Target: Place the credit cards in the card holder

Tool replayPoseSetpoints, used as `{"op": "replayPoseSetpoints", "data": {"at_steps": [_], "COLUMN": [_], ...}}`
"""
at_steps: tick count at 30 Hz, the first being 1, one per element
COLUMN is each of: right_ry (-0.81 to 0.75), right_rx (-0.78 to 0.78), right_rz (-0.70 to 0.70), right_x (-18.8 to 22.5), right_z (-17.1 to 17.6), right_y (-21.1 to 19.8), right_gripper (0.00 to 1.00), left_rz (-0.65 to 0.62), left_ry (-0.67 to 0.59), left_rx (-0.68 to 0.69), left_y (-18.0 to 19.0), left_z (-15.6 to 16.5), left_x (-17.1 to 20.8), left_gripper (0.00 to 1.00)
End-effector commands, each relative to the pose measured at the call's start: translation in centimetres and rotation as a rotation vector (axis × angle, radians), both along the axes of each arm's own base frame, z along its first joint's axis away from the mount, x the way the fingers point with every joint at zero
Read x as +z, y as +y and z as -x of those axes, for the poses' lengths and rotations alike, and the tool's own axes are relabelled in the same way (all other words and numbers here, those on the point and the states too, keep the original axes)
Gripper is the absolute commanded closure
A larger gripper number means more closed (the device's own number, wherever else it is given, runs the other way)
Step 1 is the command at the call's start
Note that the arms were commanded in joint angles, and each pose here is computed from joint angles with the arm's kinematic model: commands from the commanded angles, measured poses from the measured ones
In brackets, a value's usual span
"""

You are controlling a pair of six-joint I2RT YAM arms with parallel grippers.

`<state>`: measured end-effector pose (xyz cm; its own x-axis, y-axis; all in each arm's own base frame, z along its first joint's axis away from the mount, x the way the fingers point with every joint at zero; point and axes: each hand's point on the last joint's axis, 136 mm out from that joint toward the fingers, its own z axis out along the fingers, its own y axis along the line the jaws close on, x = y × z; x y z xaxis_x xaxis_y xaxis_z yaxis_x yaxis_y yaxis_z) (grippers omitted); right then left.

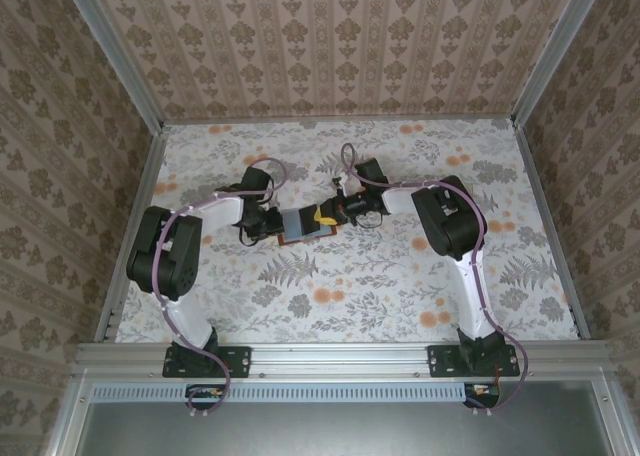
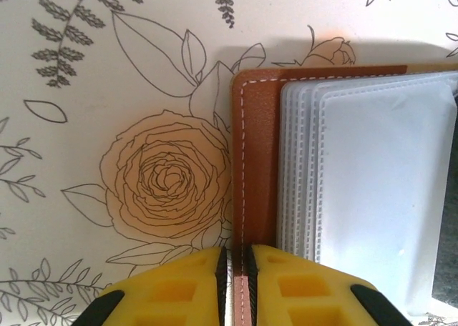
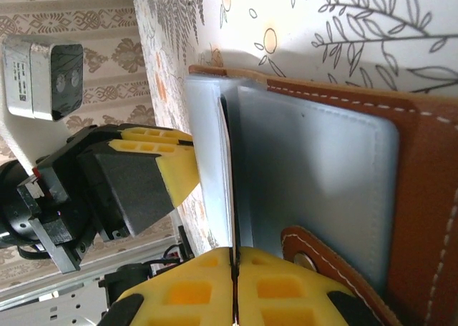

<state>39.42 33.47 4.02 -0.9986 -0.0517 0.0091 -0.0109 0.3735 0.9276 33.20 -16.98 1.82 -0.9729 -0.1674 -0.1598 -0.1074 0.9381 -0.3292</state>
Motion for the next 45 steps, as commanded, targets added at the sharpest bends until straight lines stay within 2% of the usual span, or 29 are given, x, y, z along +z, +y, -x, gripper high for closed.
{"op": "replayPoseSetpoints", "data": {"at_steps": [1, 14, 28, 39, 45], "right_ry": [0.047, 0.042, 0.012, -0.047, -0.086], "right_rx": [0.041, 0.069, 0.024, 0.004, 0.048], "right_rz": [0.003, 0.002, -0.014, 0.008, 0.038], "right_x": [-0.7, -0.6, -0.8, -0.7, -0.6], "right_z": [1.0, 1.5, -0.2, -1.1, -0.6], "right_y": [0.3, 0.8, 2.7, 0.8, -0.1], "right_gripper": [0.92, 0.94, 0.92, 0.91, 0.92], "left_rz": [-0.026, -0.021, 0.007, 0.004, 0.004], "left_ry": [0.063, 0.077, 0.084, 0.103, 0.106], "left_rx": [-0.001, -0.008, -0.026, -0.034, -0.035], "left_y": [0.5, 0.6, 0.1, 0.4, 0.3], "left_z": [0.8, 0.8, 1.0, 1.4, 1.4], "left_x": [-1.9, -2.5, -2.7, -3.0, -3.1], "left_gripper": [0.83, 0.88, 0.9, 0.91, 0.92]}}
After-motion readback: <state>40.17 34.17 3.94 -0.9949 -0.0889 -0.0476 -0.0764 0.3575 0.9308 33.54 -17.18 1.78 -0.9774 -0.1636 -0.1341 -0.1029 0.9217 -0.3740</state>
